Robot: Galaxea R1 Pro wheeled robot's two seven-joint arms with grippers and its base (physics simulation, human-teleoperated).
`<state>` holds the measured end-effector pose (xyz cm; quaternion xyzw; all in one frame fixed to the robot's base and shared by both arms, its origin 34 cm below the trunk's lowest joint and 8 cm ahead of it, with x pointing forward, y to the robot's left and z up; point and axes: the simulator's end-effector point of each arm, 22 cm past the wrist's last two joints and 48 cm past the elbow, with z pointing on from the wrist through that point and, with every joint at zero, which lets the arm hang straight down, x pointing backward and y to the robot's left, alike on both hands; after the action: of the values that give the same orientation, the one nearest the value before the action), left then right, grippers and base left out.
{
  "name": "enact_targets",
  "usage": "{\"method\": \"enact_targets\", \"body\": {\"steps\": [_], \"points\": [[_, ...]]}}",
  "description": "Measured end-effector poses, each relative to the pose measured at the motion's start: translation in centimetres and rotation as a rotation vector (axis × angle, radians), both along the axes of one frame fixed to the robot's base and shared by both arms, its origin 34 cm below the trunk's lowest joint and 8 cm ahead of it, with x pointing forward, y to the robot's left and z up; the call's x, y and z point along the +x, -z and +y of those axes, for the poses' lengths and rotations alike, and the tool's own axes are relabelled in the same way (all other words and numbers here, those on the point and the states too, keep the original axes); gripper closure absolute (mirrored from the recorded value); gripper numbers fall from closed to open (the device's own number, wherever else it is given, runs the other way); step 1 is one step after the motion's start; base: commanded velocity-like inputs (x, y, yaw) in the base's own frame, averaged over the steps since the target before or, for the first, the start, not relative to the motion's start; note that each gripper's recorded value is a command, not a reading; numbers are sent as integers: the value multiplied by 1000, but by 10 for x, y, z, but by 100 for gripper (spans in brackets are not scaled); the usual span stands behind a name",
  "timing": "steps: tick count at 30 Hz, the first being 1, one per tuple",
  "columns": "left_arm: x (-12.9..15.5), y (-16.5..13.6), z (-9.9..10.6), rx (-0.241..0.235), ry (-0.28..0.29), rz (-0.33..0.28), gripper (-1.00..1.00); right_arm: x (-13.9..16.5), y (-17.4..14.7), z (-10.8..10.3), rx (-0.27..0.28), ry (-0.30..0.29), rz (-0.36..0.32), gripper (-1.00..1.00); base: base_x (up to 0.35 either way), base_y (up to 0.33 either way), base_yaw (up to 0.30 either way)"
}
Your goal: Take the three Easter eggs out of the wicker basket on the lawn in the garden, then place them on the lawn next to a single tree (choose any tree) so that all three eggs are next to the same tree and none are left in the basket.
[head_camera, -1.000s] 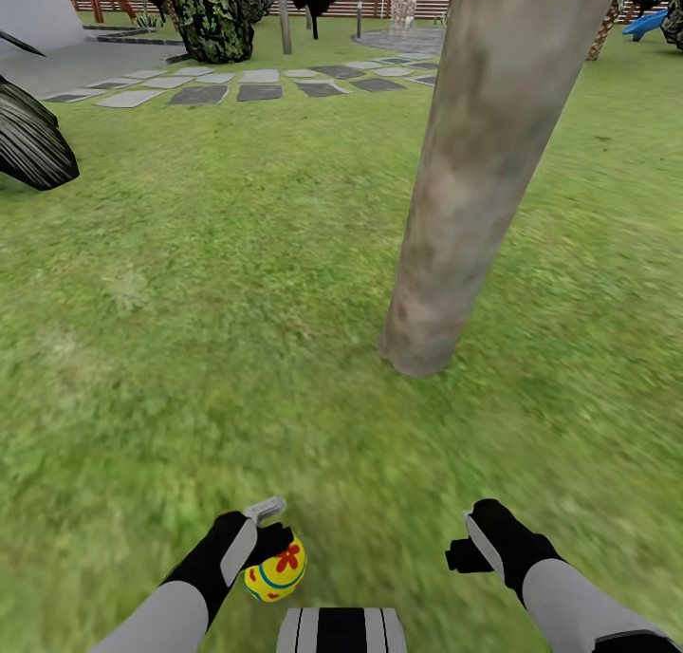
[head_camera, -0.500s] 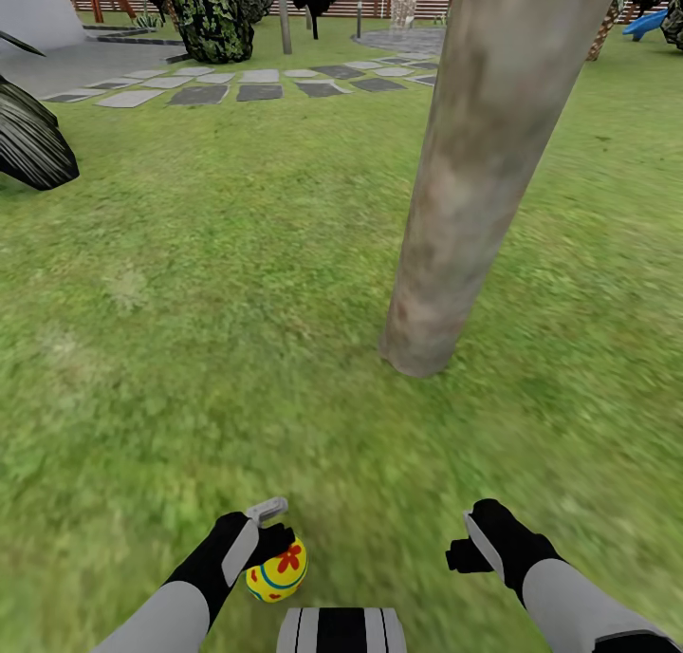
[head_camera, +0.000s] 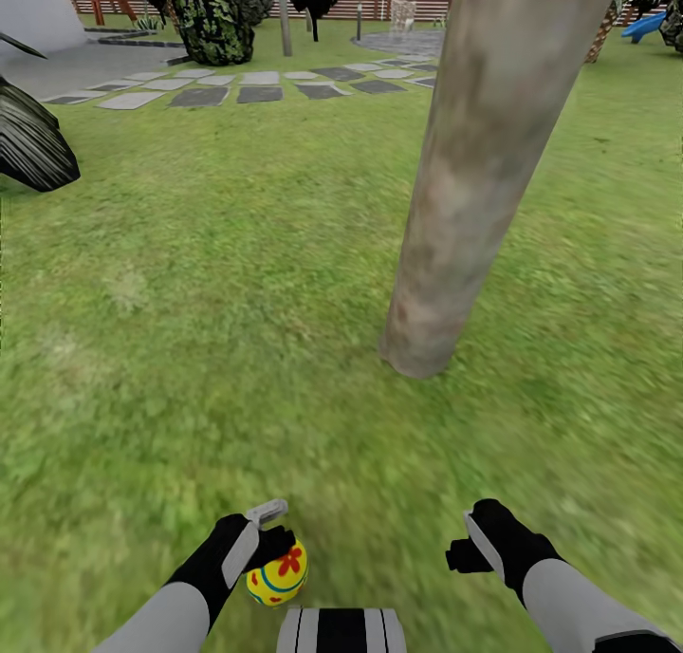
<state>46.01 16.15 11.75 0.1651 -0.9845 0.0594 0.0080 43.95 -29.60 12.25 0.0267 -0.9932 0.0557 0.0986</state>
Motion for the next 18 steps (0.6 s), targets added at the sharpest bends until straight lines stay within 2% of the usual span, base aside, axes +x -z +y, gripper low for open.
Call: {"method": "enact_targets", "body": {"steps": [4,18], "points": [[-16,0,-4,-7,4,34,-100,6,-6,0,0,-1,-16,-100,0,0,0],[4,-23,-8,-11,6,-21,-100,26,-29,1,0,-3,-73,-100,0,0,0]]}}
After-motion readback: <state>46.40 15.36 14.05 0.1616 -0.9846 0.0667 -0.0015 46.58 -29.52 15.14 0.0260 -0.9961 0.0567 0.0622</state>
